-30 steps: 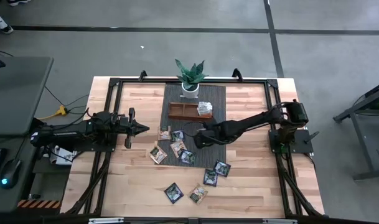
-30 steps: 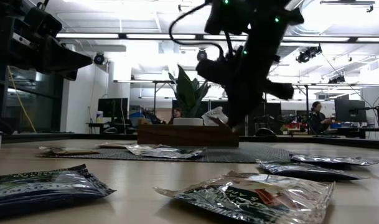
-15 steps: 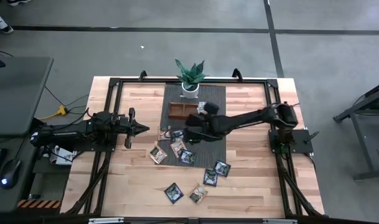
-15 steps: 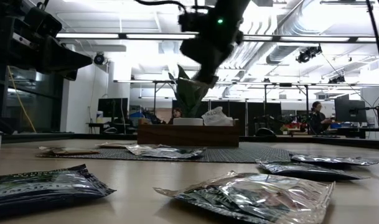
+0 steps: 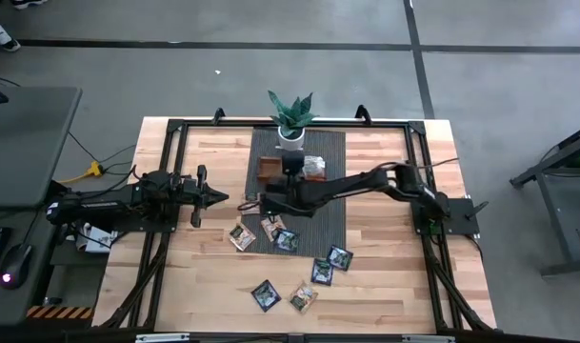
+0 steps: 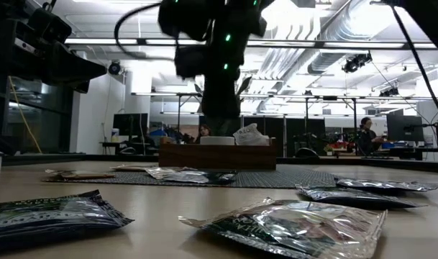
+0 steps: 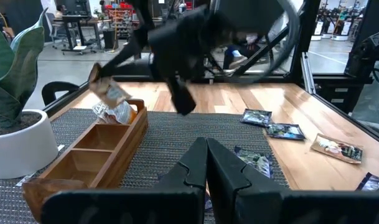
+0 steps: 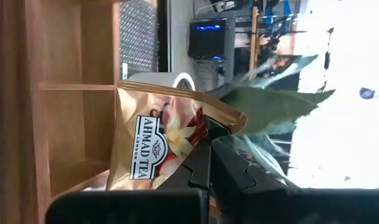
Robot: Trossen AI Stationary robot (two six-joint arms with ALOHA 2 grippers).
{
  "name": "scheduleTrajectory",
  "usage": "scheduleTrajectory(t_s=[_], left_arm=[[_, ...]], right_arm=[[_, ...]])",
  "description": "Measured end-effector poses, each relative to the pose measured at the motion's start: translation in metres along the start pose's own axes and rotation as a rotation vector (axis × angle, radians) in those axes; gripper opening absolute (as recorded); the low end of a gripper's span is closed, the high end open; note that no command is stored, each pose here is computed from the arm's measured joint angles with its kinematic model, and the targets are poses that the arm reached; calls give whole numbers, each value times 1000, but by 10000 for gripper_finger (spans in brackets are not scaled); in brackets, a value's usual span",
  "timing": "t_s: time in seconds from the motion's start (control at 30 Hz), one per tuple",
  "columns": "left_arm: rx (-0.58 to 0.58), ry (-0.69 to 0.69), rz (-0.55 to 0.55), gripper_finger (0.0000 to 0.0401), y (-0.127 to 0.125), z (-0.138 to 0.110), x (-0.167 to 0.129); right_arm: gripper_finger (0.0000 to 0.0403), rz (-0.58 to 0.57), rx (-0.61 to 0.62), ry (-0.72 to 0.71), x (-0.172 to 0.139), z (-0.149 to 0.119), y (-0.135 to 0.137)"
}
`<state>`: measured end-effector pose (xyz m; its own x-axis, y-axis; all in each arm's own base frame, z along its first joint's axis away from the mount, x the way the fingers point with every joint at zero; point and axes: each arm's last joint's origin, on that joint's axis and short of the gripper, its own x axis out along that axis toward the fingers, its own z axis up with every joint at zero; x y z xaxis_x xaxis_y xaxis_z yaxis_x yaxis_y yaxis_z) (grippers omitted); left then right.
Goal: Pick & Place Tea
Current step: Put the brown tea bag into the middle section of the wooden organizer
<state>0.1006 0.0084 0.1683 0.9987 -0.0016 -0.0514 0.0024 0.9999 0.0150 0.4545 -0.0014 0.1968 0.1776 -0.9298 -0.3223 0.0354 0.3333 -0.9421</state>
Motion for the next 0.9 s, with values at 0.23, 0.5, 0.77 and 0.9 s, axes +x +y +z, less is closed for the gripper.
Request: scheduleTrajectory(t_s=[0.23,0.5,0.77,0.9], left_arm=[[0,0,0,1,0,0,0],[0,0,0,1,0,0,0],[0,0,0,1,0,0,0],[0,0,0,1,0,0,0]], right_arm=[[0,-3,-117,33,22,4,20],[0,106,-83,34,38,1,21],[0,153,-79,44,47,-2,20],[0,152,-77,50,49,-3,19]])
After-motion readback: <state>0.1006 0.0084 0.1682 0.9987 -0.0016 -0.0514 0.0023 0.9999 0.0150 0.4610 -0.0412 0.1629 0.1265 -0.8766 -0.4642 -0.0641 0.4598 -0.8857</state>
